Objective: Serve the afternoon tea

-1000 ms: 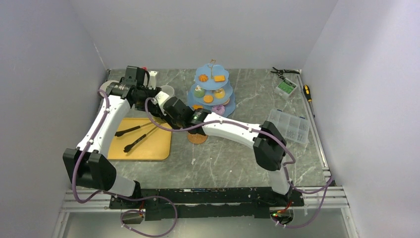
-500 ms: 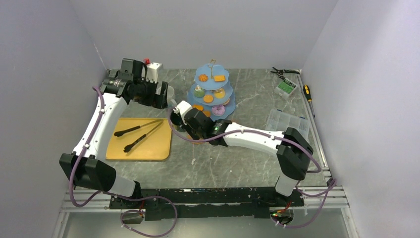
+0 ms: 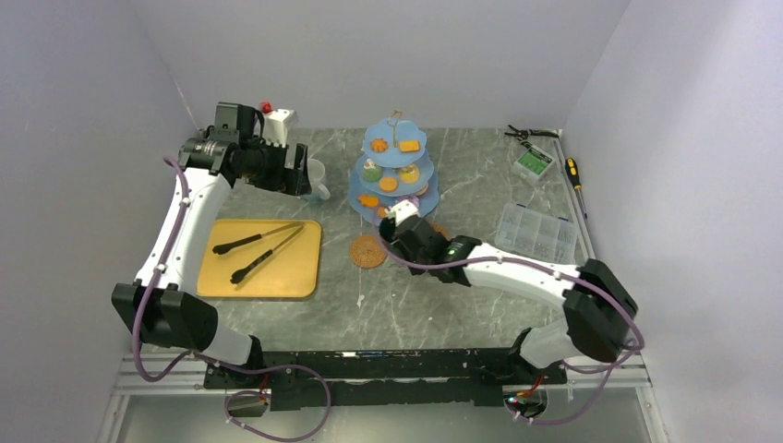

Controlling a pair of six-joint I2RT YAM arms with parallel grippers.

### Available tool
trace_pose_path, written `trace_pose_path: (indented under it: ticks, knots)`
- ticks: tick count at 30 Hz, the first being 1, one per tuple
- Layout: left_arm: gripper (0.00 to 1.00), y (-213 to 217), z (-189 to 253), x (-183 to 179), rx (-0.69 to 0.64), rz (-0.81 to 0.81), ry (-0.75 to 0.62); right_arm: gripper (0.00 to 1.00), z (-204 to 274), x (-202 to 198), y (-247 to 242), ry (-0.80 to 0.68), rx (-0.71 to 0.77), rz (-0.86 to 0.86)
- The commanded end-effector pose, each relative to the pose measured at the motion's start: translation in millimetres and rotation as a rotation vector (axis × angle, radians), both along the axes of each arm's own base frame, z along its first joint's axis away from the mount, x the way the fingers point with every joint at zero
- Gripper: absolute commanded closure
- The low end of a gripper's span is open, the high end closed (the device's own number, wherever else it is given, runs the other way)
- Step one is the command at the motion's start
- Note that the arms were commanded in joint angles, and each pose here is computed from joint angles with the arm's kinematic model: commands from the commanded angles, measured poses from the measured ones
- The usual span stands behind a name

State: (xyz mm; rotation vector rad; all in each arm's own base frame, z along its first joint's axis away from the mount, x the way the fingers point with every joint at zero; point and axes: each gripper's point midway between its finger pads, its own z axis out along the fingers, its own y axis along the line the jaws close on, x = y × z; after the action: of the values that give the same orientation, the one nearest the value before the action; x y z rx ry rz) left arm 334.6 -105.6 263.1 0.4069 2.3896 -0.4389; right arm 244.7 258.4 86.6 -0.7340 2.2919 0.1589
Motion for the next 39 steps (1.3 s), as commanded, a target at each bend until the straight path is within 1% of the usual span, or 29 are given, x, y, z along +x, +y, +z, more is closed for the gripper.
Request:
trace_pose_path:
  ticks: [1,8,14,25,39]
  knots:
    - [0.07,6,7,10,-0.030,0.017,-0.011,1.00,39,25,-18,-0.112,0.145,-0.145]
    - [0.07,22,-3,19,-0.039,0.050,0.011,1.00,26,35,-55,-0.112,0.098,-0.235]
    - [0.07,29,-8,24,-0.034,0.062,0.018,1.00,21,46,-68,-0.133,0.073,-0.300]
    - [0.07,39,-12,30,-0.036,0.077,0.019,1.00,13,63,-69,-0.136,0.095,-0.336]
    - [0.07,38,-19,29,-0.041,0.070,0.031,1.00,-8,65,-66,-0.086,0.101,-0.332]
